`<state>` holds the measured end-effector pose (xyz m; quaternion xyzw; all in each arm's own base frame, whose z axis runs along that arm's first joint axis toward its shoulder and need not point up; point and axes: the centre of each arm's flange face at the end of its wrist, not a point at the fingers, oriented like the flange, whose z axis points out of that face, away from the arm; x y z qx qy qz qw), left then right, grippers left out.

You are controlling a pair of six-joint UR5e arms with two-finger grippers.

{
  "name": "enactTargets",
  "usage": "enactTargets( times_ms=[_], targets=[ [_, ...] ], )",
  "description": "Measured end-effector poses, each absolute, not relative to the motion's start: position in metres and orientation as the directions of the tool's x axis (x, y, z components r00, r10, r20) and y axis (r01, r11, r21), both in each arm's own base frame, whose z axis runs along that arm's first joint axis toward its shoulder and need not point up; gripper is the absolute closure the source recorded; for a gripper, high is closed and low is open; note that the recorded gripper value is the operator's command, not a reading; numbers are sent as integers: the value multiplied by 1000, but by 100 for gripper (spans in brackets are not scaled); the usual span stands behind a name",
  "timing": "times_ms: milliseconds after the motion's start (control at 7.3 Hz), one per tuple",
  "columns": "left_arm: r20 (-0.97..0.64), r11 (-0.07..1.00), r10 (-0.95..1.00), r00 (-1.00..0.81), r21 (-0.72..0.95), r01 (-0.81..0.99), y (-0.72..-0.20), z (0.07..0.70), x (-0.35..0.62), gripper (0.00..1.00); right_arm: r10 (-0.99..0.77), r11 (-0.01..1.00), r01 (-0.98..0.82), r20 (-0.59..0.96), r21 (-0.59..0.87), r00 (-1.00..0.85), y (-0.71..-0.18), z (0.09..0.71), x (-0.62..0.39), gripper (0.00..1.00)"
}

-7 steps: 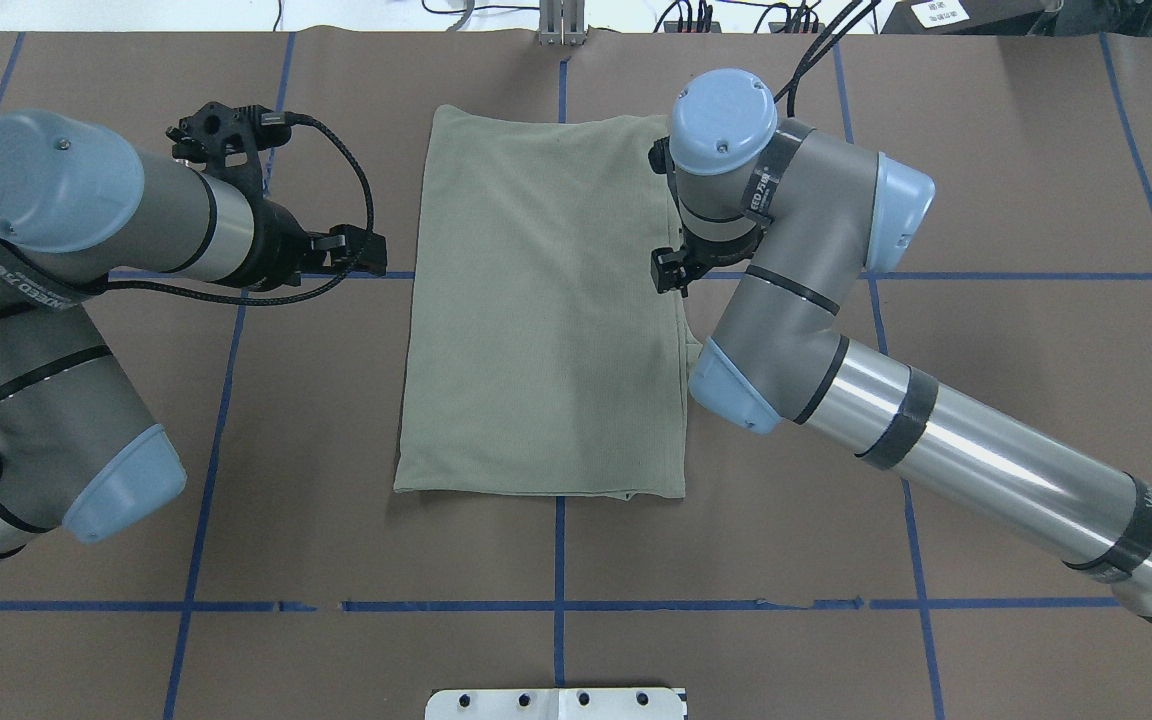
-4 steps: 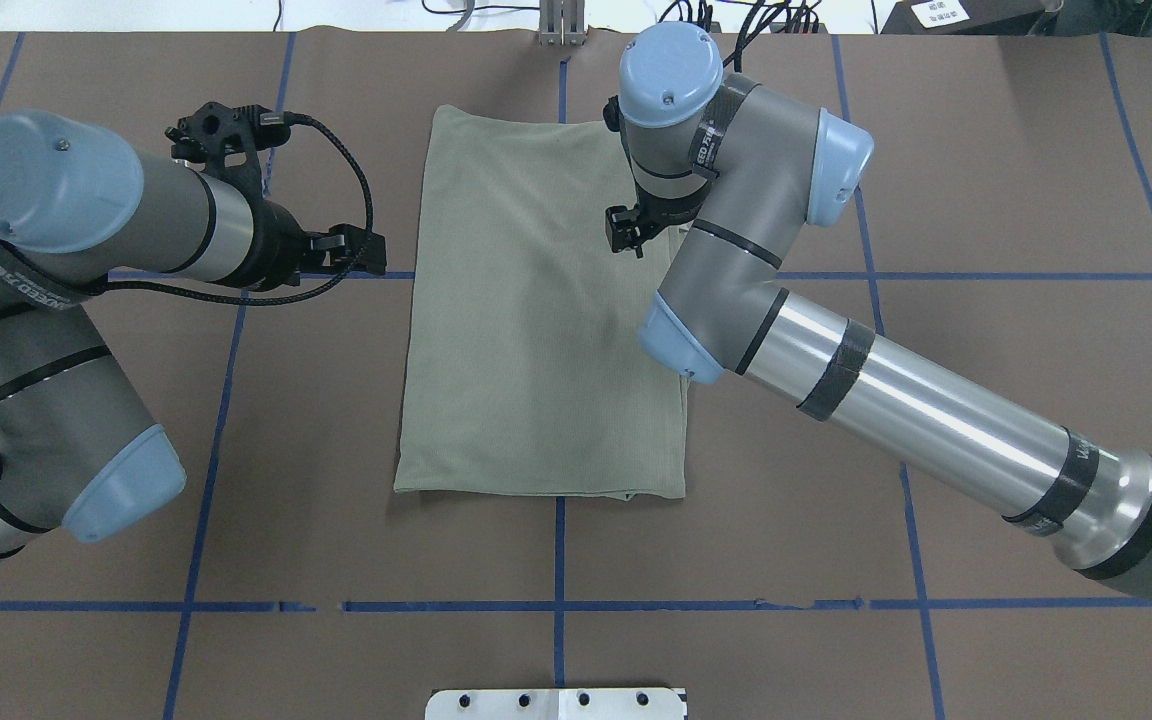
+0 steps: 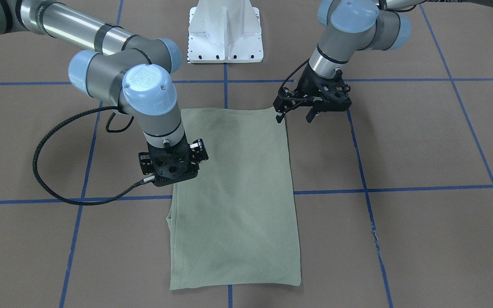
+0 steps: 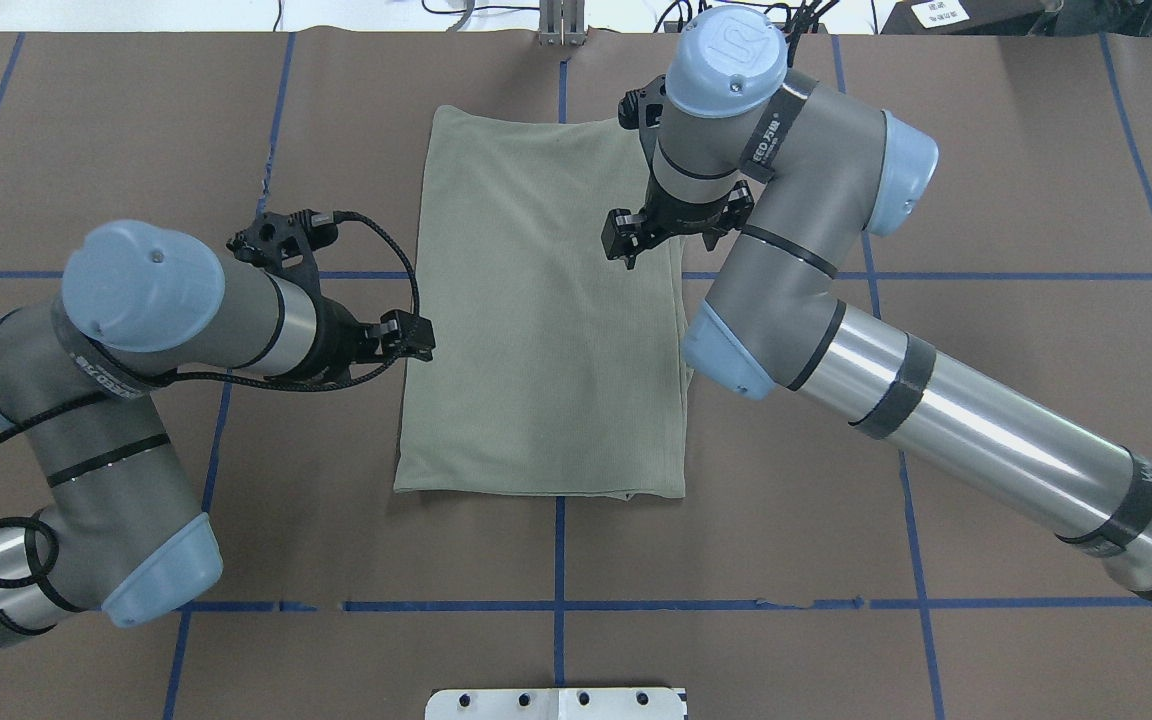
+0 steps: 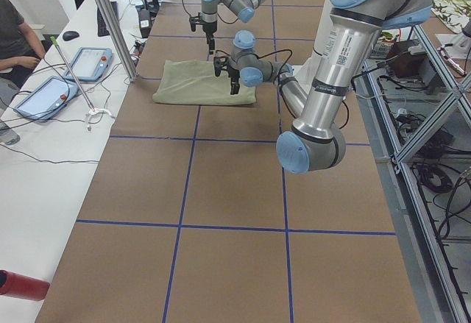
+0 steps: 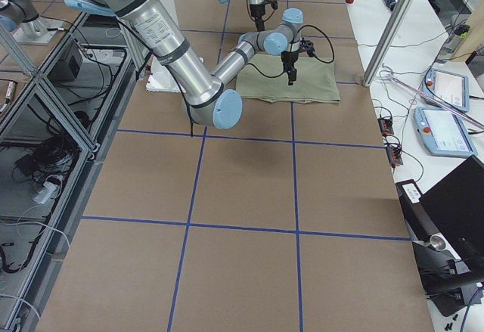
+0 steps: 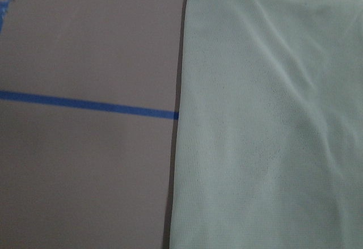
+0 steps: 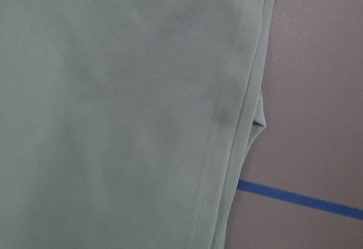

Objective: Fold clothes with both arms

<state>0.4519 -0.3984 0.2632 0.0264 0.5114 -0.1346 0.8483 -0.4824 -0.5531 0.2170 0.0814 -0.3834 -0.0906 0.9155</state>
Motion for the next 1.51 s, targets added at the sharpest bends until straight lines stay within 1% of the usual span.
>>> enactTargets(
  times_ms=[274,411,685,959,1234,1508],
  targets=[
    [-856,948,-280,434,-174,267,-353,268,495,0,-191,979,74,725,190,661,-539,212,-470,0],
    [-840,942,-302,451,-192,275,-341,277,515,0,-180,981,68,732,181,657,-537,212,-469,0],
    [-809,937,-322,493,-198,287,-337,300,537,1,-174,982,64,734,175,657,-535,213,-469,0],
    [-799,936,-326,506,-195,294,-339,308,539,1,-172,983,63,733,174,658,-535,214,-469,0],
    [-799,935,-327,505,-195,296,-340,307,538,12,-173,983,64,732,174,659,-535,214,-470,0],
    [-800,935,-326,504,-195,296,-340,305,539,15,-172,983,64,732,173,660,-536,215,-470,0]
  ],
)
